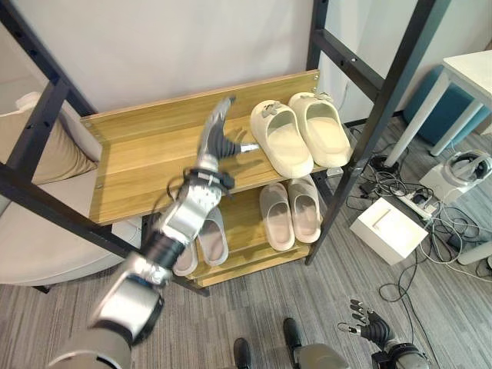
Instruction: Arrange the slippers neatly on the shoe rack.
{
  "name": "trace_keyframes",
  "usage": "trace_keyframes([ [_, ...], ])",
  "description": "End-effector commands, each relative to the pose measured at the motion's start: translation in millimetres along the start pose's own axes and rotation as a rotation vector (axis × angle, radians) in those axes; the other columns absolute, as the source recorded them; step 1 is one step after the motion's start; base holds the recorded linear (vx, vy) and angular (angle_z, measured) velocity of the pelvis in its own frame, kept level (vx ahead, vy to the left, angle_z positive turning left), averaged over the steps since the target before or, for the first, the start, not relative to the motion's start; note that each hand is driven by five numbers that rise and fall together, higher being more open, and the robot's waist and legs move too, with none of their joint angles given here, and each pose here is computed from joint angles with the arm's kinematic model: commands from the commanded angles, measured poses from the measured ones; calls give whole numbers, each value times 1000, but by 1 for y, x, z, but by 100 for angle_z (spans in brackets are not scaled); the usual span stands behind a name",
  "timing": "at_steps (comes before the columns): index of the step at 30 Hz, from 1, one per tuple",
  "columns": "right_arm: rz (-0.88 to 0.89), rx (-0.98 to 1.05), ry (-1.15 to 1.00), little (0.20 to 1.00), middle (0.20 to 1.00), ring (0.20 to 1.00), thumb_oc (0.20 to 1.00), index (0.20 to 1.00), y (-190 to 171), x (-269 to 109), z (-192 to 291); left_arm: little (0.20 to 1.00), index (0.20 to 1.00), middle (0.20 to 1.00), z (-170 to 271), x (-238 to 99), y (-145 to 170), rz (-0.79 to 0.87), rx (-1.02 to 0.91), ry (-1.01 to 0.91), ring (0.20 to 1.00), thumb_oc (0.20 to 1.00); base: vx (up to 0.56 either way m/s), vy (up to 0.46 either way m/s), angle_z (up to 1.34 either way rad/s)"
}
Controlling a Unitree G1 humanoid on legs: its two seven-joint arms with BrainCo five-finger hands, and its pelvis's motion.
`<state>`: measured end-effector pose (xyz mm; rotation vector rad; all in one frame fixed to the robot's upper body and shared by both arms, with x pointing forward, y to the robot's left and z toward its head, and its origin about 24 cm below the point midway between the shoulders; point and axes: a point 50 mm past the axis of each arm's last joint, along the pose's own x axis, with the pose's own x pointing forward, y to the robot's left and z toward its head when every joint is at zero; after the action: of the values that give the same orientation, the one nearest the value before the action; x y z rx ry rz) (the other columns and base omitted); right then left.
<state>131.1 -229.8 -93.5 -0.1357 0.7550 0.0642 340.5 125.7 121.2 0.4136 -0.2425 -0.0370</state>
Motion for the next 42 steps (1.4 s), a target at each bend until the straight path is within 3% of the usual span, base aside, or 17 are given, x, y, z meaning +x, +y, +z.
trace_keyframes([
  [1, -26, -6, -23, 1000, 1000, 1000, 1000, 1000, -6, -7, 1, 1000, 1000, 1000, 26, 22, 4, -56, -262, -59, 1000, 1000, 0, 12, 20],
  [8, 16, -55, -29, 1000, 1000, 1000, 1000, 1000, -5, -5, 9, 1000, 1000, 1000, 9, 16, -22, -188, -575, 87, 1000, 1000, -2, 5, 3],
  [17, 88, -87, 13, 1000, 1000, 1000, 1000, 1000, 5, -5, -1, 1000, 1000, 1000, 31, 32, -61, -273, -516, 81, 1000, 1000, 5, 0, -6],
  [24, 82, -65, -6, 1000, 1000, 1000, 1000, 1000, 10, -3, 1, 1000, 1000, 1000, 19, 31, -41, -99, -472, 81, 1000, 1000, -4, -4, -2],
  [27, 59, -55, -30, 1000, 1000, 1000, 1000, 1000, 10, -1, 5, 1000, 1000, 1000, 30, 25, -22, 20, -432, -22, 1000, 1000, -12, -5, 1],
  [30, 45, -37, -67, 1000, 1000, 1000, 1000, 1000, 9, 2, 13, 1000, 1000, 1000, 53, 7, 20, 112, -439, -232, 1000, 1000, -32, -7, 13],
  [32, 52, -31, -67, 1000, 1000, 1000, 1000, 1000, 8, 2, 13, 1000, 1000, 1000, 57, -3, 27, 41, -438, -290, 1000, 1000, -11, 2, 23],
  [34, 66, -16, -66, 1000, 1000, 1000, 1000, 1000, 9, 3, 12, 1000, 1000, 1000, 60, -26, 27, -135, -520, -346, 1000, 1000, -8, 10, 20],
  [36, 103, -7, -82, 1000, 1000, 1000, 1000, 1000, 14, 3, 15, 1000, 1000, 1000, 56, -64, 9, -459, -704, -335, 1000, 1000, -6, 26, 38],
  [37, 128, -34, -111, 1000, 1000, 1000, 1000, 1000, 14, 5, 22, 1000, 1000, 1000, 24, -94, -30, -729, -932, -89, 1000, 1000, -1, 53, 28],
  [38, 122, -62, -144, 1000, 1000, 1000, 1000, 1000, 8, 7, 32, 1000, 1000, 1000, -12, -126, -44, -831, -931, 122, 1000, 1000, -7, 50, 33],
  [41, 128, -55, -166, 1000, 1000, 1000, 1000, 1000, 8, 9, 36, 1000, 1000, 1000, -51, -157, -44, -845, -870, 314, 1000, 1000, -2, 46, 3],
  [42, 127, -51, -159, 1000, 1000, 1000, 1000, 1000, 7, 10, 35, 1000, 1000, 1000, -75, -170, -37, -795, -762, 400, 1000, 1000, 6, 35, 4],
])
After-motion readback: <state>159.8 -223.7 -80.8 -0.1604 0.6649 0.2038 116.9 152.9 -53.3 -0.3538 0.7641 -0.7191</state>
